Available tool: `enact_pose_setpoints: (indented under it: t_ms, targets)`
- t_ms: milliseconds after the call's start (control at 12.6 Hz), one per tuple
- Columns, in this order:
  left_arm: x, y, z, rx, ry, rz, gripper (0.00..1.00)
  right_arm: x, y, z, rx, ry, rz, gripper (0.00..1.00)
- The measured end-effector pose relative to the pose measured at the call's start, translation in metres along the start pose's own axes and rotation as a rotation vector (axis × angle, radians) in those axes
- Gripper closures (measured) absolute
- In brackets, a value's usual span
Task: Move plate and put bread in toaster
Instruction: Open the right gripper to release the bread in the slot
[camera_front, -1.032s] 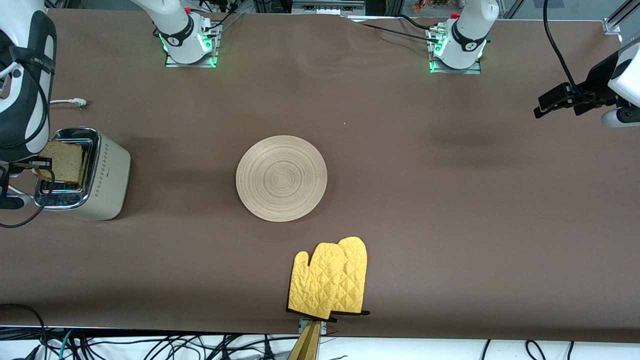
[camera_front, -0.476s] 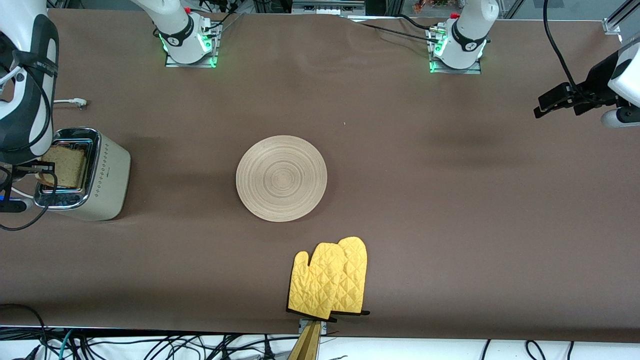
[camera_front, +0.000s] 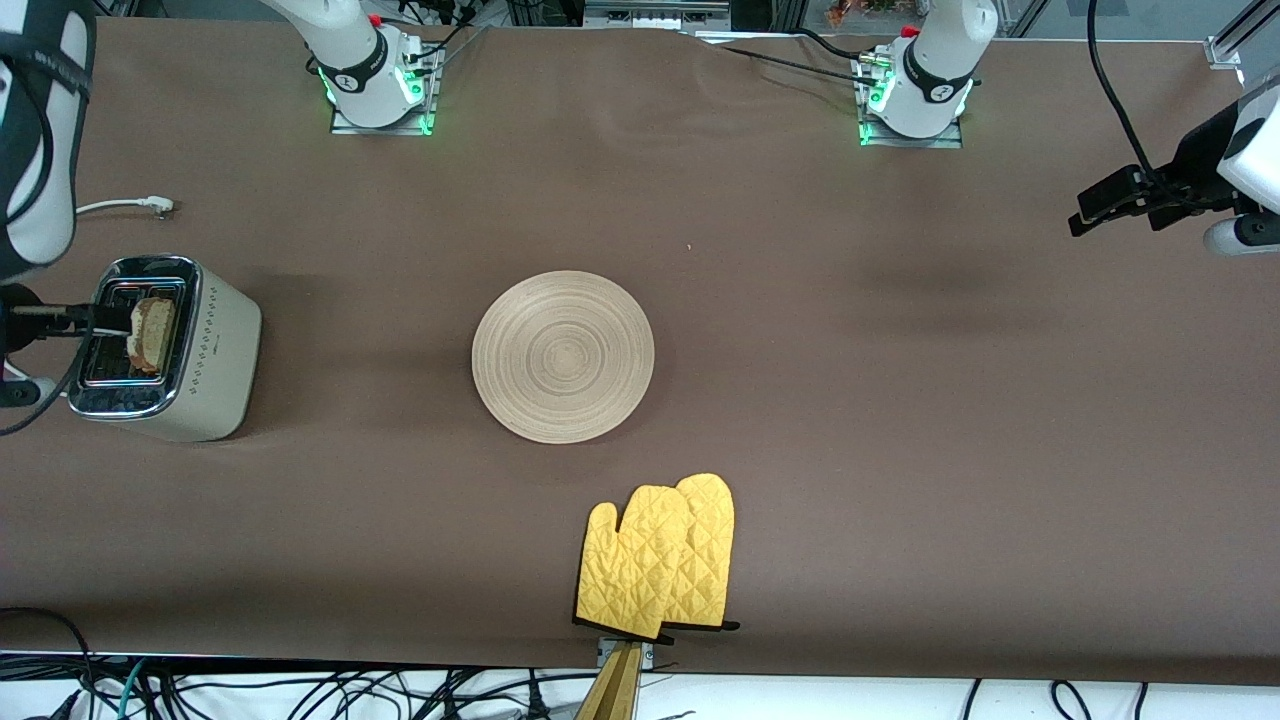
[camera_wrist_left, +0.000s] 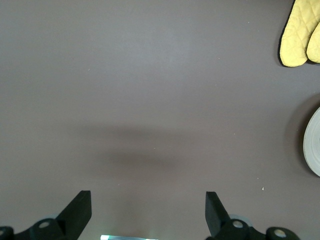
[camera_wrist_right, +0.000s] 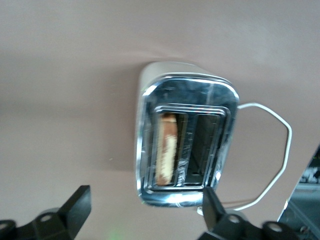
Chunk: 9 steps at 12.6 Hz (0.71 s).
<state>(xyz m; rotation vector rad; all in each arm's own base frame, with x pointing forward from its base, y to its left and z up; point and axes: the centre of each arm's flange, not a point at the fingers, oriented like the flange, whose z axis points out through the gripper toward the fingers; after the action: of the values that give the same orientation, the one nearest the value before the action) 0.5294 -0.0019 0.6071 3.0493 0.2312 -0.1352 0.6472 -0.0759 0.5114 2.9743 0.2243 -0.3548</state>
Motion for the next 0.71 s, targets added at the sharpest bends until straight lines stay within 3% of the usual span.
enact_pose_setpoints:
  t_ms: [238,556,714]
  targets:
    - [0.000,0.000,0.000,0.000,0.000,0.000,0.00,-0.002,-0.033,-0.040,0.087,0.091,-0.061,0.00]
    - [0.000,-0.001,0.000,0.000,0.000,-0.001,0.00,-0.029,-0.036,-0.032,0.176,0.083,-0.032,0.00]
    - [0.000,-0.001,0.000,0.000,0.000,-0.002,0.00,-0.047,-0.035,-0.023,0.174,0.124,0.013,0.00]
